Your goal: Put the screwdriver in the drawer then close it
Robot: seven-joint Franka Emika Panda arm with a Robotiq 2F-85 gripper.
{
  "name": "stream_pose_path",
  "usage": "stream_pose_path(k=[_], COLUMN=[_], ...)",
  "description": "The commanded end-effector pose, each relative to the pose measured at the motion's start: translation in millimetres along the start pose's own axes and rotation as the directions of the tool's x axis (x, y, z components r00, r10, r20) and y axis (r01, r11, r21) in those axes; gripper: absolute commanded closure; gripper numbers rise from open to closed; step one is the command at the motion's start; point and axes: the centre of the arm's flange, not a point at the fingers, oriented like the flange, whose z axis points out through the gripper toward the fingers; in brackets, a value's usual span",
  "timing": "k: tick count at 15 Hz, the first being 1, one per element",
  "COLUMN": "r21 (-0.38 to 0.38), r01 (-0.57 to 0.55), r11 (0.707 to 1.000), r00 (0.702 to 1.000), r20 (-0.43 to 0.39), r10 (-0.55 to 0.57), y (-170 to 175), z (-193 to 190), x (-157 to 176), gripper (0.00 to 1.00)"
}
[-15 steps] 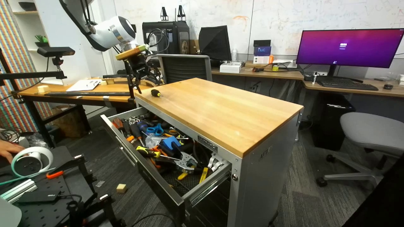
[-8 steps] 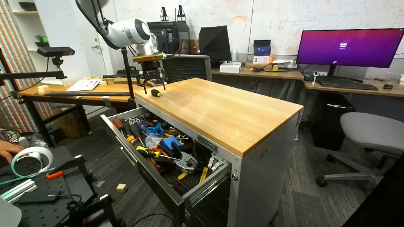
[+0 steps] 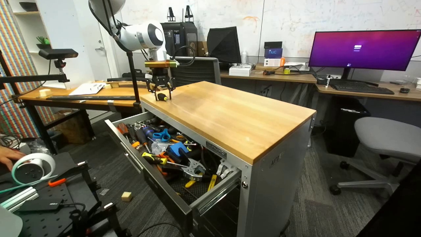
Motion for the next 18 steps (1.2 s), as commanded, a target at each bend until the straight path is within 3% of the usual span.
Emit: stream_pose_path(k=[1, 4, 5, 8, 11, 14, 16, 18], r21=[0.025, 0.035, 0.031, 0.037, 0.025, 0.007, 0.02, 0.027], r01=[0.002, -0.003, -0.008, -0.02, -0.092, -0.157, -0.16, -0.15], r11=[1.0, 0.999, 0.999, 0.999, 0.995, 0.988, 0.987, 0.988], r00=[1.0, 1.0, 0.999, 0.985, 0.946, 0.89, 0.863, 0.839], r20=[-0.01, 0.024, 0.052, 0.174, 0.315, 0.434, 0.487, 0.532], r10=[-0.002, 0.002, 0.006, 0.013, 0.079, 0.138, 0.13, 0.113], y=[3.8, 1.1, -0.4, -13.7, -38.1, -55.7, -69.1, -79.9], z=[-5.1, -5.6, -4.0, 4.7, 29.9, 49.5, 63.7, 72.7], x=[7.9, 1.5, -5.3, -28.6, -69.2, -86.7, -96.0, -112.3], gripper=[0.64, 0.86, 0.89, 0.89, 0.89, 0.89, 0.39, 0.35])
